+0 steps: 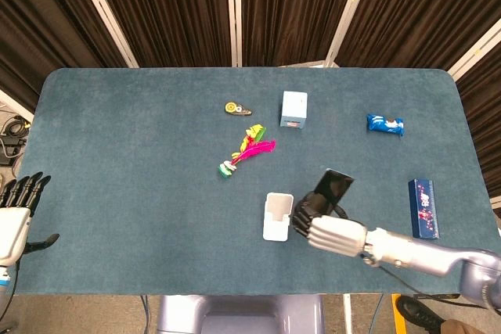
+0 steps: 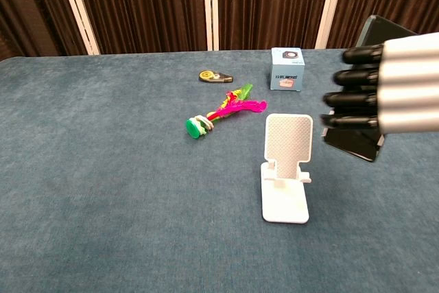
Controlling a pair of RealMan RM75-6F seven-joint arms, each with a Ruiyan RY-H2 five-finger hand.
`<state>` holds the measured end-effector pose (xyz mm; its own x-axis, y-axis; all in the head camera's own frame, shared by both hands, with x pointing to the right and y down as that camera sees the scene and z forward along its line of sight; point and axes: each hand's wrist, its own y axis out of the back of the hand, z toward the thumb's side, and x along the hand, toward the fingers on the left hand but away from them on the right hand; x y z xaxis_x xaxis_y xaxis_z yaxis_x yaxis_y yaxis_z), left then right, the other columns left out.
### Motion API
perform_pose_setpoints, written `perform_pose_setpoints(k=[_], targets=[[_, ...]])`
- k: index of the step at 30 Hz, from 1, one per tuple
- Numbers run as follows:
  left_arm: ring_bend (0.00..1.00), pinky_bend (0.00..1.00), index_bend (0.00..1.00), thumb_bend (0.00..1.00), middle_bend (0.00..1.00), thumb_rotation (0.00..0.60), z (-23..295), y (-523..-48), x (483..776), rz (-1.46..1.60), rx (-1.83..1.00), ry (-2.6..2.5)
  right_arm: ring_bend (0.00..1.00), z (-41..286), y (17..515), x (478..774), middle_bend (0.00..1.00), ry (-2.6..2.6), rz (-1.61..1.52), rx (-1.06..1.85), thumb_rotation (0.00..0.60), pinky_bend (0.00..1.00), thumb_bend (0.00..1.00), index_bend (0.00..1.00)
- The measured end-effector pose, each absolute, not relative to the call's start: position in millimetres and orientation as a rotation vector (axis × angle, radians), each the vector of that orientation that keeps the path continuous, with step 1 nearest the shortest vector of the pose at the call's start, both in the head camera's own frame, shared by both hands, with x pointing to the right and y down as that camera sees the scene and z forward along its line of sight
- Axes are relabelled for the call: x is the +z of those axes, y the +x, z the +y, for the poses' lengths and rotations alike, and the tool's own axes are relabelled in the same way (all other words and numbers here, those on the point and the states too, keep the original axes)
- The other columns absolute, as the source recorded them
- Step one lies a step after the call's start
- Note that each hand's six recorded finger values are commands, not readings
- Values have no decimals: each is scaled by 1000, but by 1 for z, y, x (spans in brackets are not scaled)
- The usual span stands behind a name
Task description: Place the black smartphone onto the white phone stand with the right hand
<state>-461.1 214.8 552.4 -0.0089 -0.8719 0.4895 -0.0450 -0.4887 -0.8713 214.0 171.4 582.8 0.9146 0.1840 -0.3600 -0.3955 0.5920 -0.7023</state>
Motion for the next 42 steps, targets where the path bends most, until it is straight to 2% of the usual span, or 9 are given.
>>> perform_pose_setpoints(k=[21, 29, 42], targets=[[0, 0, 0, 0, 0, 600, 208, -470, 555, 992, -1603, -1595, 458, 174, 132, 606, 552, -687, 421, 286, 600, 441, 217, 530], [0, 0, 0, 0, 0, 600, 206, -472, 557, 993, -1613, -1596, 449, 185, 121, 616, 549, -680, 453, 264, 600, 414, 217, 515], [0, 0, 0, 0, 0, 600, 206, -473, 556, 997, -1611, -1599, 441, 181, 120, 625, 546, -642, 489, 281, 600, 412, 219, 520]])
